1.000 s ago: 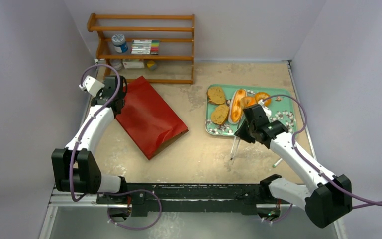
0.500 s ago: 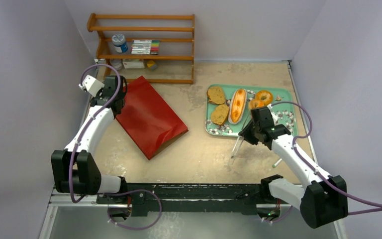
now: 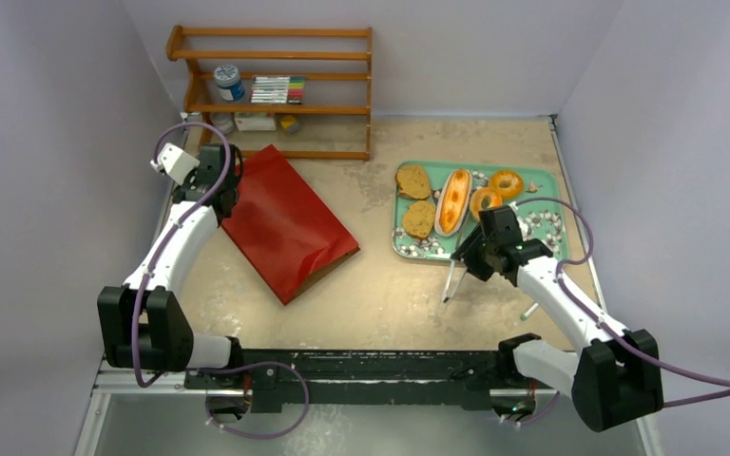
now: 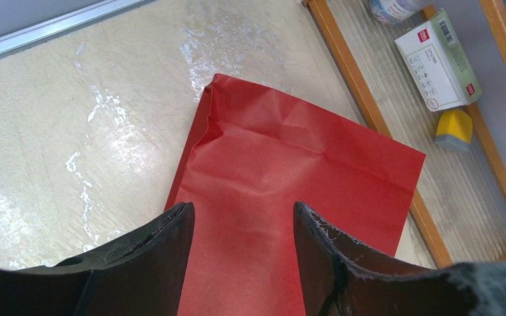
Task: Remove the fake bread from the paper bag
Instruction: Place the fake bread in the container.
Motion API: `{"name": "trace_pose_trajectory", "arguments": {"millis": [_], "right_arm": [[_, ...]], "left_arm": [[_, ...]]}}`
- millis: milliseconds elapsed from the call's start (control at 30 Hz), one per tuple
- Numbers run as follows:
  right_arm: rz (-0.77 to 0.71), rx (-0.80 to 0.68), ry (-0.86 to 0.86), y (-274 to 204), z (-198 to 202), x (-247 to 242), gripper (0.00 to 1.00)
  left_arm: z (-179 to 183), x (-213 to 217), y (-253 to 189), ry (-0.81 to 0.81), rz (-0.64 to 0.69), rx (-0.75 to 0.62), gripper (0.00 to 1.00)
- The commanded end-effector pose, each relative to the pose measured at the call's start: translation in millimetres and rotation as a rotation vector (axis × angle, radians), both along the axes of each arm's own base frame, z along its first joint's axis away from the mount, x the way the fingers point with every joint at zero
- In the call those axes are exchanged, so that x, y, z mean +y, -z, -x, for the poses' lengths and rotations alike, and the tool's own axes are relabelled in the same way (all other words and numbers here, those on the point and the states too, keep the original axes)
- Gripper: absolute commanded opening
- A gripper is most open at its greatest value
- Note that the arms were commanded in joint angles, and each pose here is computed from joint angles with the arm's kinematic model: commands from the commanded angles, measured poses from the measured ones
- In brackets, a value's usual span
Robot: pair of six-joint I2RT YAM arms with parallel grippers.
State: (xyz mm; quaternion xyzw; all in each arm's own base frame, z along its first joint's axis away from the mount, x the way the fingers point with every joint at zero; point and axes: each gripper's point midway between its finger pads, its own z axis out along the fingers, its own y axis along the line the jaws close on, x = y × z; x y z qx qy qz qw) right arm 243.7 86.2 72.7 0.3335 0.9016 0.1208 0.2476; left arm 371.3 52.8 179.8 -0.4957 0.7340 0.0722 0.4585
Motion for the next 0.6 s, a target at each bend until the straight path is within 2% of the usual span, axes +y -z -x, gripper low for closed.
{"name": "trace_pose_trajectory", "arguments": {"millis": [0,333,567], "right_arm": [[-0.027,-0.042,0.001,-11.9,-4.1,2.6,0.50],[-0.028,-0.150,0.012,-46.4,-0.5,-3.7,0.48],[-0.042,-0.171,0.021,-57.1,13.0,-6.8,0.48]], "left_arm": [[-10.3,0.6,-16.2,-0.003,-0.012,-0.055,0.56],[-15.9,0.5,-15.9,-0.008,-0.010,-0.053,0.56],[-17.9,-0.9,-14.2,-0.006,-0.006,-0.046,0.55]]}}
